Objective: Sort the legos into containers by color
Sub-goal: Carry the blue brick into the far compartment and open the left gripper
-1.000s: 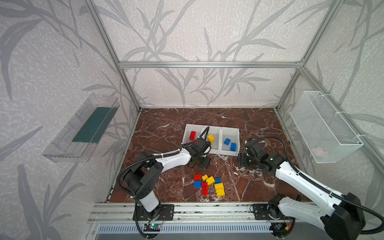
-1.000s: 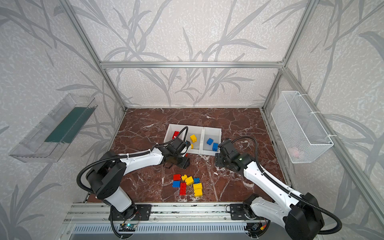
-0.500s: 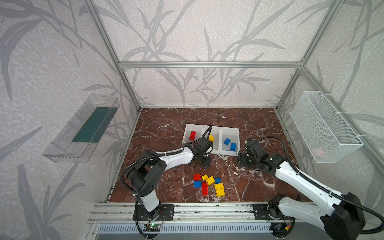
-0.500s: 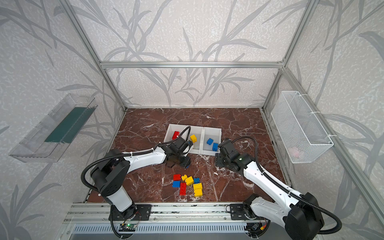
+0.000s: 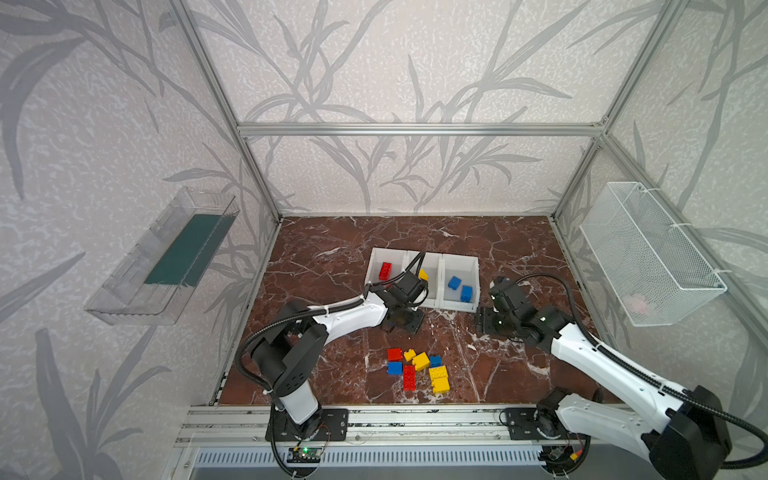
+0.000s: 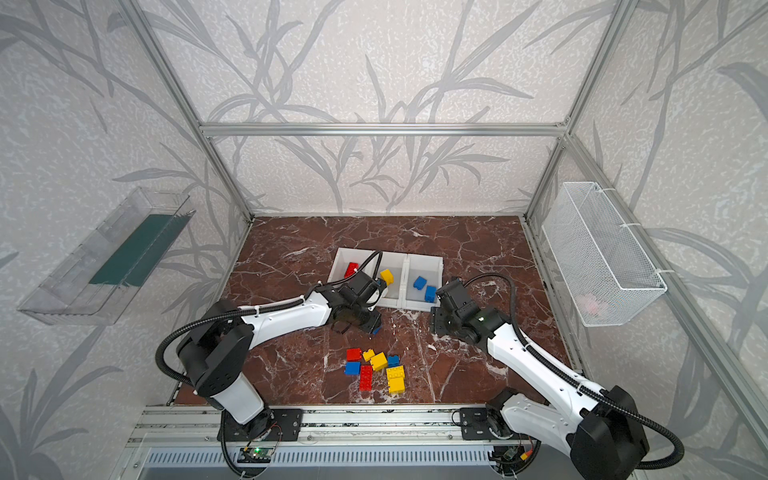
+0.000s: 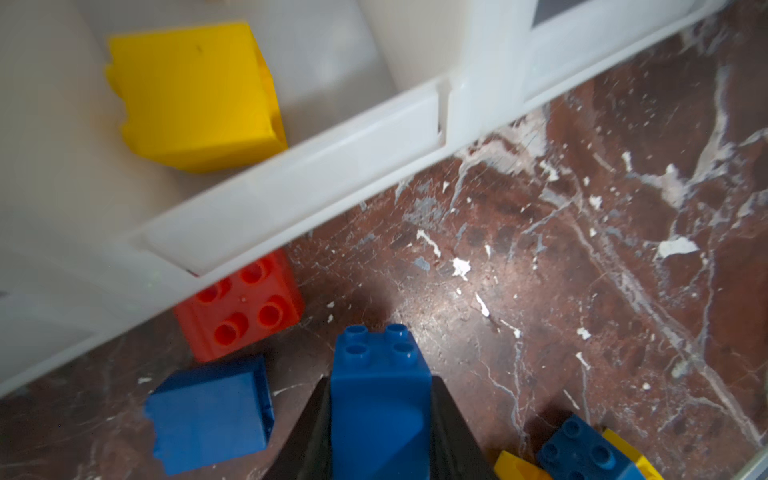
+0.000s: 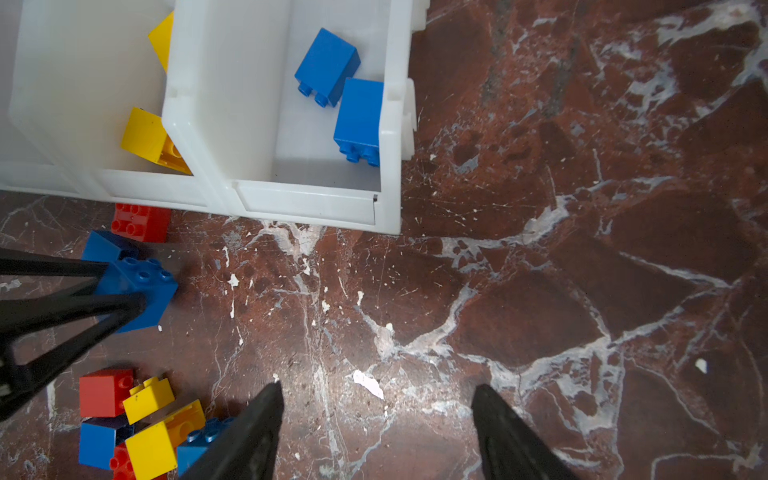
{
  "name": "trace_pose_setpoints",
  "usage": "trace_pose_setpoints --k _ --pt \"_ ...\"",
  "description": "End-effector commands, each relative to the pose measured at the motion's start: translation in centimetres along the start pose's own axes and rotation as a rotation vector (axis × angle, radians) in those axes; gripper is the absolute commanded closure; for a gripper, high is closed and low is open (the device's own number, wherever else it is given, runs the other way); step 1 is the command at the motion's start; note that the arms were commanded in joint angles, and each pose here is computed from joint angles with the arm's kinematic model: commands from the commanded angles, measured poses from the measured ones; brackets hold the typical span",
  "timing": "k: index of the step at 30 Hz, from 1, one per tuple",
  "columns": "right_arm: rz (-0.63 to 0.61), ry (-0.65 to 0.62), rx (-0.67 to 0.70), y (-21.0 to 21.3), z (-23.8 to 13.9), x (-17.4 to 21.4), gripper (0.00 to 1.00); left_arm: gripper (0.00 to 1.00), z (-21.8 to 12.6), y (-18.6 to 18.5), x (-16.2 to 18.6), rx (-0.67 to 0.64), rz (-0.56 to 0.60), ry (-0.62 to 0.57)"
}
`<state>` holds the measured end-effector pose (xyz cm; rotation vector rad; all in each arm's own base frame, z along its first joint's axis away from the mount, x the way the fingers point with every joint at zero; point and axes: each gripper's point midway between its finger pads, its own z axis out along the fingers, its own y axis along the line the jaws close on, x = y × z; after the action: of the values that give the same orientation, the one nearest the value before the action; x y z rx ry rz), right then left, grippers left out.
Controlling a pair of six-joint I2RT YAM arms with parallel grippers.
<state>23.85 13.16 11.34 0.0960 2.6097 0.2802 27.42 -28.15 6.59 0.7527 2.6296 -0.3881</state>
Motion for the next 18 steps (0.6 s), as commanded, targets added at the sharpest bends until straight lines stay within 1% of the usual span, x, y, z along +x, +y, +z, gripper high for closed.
trace_pose_setpoints --k 1,4,8,12,18 --pt "0.004 -0.010 0.018 -0.7 -0.4 0.4 0.28 0.72 -3.7 0.2 -4.4 -0.048 0.014 -0.137" --pt "0.009 -0.028 0.020 -1.0 -0.8 0.3 0.28 0.72 -4.9 -1.0 -7.1 -0.013 0.046 -0.201" --pt "0.011 -0.051 0.018 -1.2 -1.3 0.2 0.28 0.72 -5.2 -2.8 -10.1 0.062 0.068 -0.243" --pt "0.010 -0.057 -0.006 -1.2 -1.7 0.5 0.28 0.72 -4.4 -3.7 -12.7 0.083 0.055 -0.257" --pt "-0.022 -0.010 -0.017 -1.4 -1.3 2.0 0.28 0.72 -2.6 -5.1 -15.8 0.107 0.034 -0.274"
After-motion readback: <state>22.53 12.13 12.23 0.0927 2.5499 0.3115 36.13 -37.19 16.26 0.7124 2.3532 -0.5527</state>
